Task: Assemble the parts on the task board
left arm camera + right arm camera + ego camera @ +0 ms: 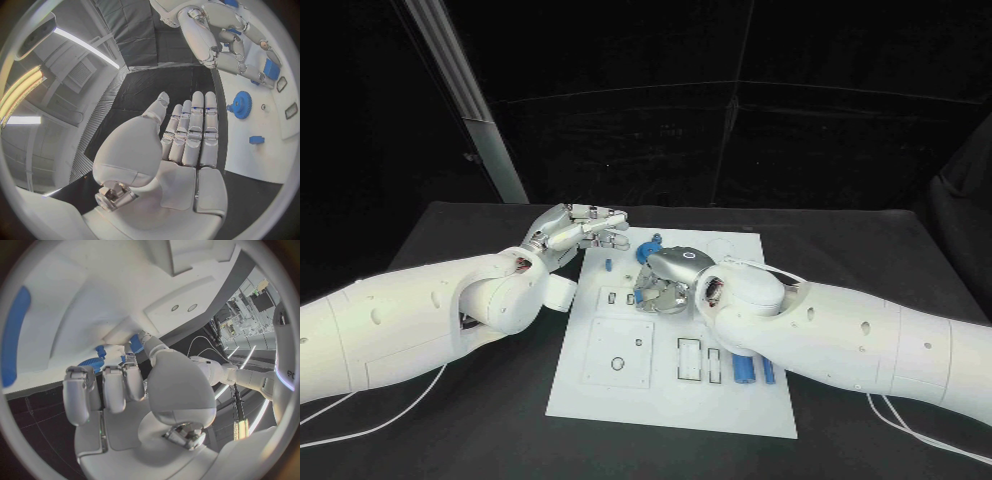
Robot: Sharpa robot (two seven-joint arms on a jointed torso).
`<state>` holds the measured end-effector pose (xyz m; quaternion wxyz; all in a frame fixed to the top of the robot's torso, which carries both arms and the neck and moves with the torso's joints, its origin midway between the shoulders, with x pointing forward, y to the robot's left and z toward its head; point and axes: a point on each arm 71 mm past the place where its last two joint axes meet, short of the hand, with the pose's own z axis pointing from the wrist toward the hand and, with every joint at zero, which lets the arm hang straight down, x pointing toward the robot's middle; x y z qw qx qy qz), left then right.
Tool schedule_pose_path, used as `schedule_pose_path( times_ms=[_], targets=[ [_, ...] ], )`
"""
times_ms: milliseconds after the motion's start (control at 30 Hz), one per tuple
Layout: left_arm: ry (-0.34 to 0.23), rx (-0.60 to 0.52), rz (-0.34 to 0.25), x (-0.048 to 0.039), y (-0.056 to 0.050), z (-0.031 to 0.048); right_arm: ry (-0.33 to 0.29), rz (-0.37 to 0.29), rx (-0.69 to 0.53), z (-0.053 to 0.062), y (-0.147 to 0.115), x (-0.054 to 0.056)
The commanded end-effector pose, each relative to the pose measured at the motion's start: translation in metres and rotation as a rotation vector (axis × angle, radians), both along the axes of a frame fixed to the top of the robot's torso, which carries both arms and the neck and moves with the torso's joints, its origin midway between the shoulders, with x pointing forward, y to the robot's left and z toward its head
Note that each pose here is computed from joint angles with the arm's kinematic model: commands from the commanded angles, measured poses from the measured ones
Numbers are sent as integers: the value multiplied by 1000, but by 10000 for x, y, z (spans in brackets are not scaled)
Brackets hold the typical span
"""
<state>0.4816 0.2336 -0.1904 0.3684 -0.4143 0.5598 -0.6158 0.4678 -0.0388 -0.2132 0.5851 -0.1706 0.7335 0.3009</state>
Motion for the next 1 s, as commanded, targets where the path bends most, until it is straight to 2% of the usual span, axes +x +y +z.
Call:
schedule_pose_path(
  times_ms=[33, 367, 667, 833, 933, 1000],
  targets=[
    [-6, -6, -14, -2, -15, 16, 24, -19, -45, -83, -36, 1],
    [-5, -6, -14, -2, -14, 15, 3, -33, -14, -55, -30, 1],
    [-4, -5, -14, 1, -12, 13, -68, -40, 99, 38, -60, -52],
    [3, 17, -13, 2, 2, 2, -91, 16, 199, 135, -176, -157],
    [3, 57, -18, -5, 18, -7, -73, 59, 257, 202, -287, -209],
    [16, 102, -33, -18, 34, -20, -32, 79, 304, 278, -401, -225]
  ],
)
